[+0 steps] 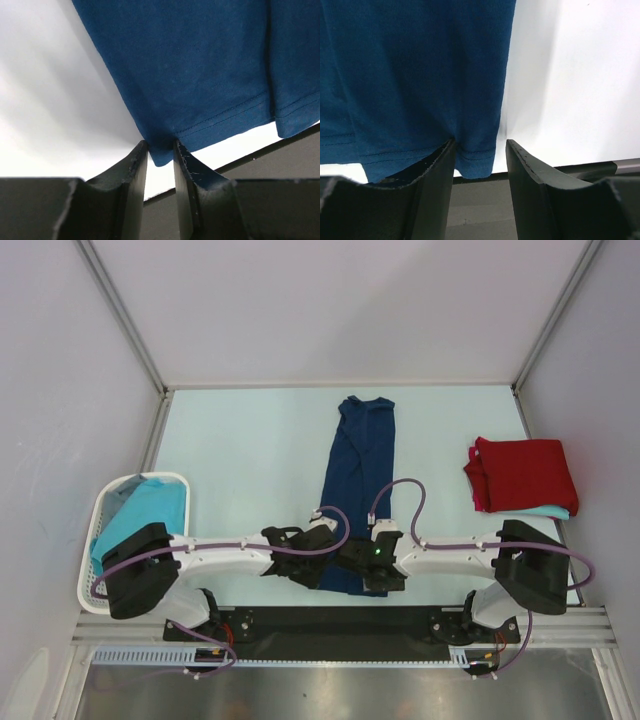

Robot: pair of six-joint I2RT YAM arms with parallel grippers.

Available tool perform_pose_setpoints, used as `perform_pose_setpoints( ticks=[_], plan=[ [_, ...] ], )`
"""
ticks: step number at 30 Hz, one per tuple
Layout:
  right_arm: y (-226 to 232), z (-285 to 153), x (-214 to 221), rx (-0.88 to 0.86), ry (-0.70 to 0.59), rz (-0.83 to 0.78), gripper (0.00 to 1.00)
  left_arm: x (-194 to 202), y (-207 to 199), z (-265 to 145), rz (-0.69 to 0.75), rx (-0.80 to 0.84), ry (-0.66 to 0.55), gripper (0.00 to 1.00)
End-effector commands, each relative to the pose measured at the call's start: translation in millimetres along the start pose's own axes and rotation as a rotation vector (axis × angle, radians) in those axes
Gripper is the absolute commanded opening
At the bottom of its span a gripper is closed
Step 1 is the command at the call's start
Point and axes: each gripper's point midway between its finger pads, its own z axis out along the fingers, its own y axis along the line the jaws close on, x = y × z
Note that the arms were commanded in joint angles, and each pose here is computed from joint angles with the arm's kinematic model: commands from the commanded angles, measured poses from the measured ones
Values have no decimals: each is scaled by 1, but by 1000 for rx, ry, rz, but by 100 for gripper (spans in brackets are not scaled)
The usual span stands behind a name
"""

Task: Fold and stack the t-shirts
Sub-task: Grab the bottom of the folded rectangular tshirt with both arms

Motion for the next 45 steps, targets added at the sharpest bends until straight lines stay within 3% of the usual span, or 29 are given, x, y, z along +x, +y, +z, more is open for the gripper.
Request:
perform_pose_setpoints(
  ticks=[1,7,12,21,30,45],
  plan=[
    [-14,7,2,36,-6,-18,50,-3,-11,2,-7,38,1,31],
    [-15,6,3,33,-4,-23,44,-3,-12,1,-9,41,0,28],
    [-14,6,2,27,-6,-24,19,-4,-12,0,-14,37,-2,24],
    [-16,4,0,35,-16,-29,0,-8,-10,-4,-26,20,-16,17],
    [-15,-16,-14,35,-70,-32,0,-41,-10,-34,-16,-13,-126,0],
    [-15,-43,-51,32,-139,-43,0,-74,-23,-53,-21,-15,-198,0]
  ],
)
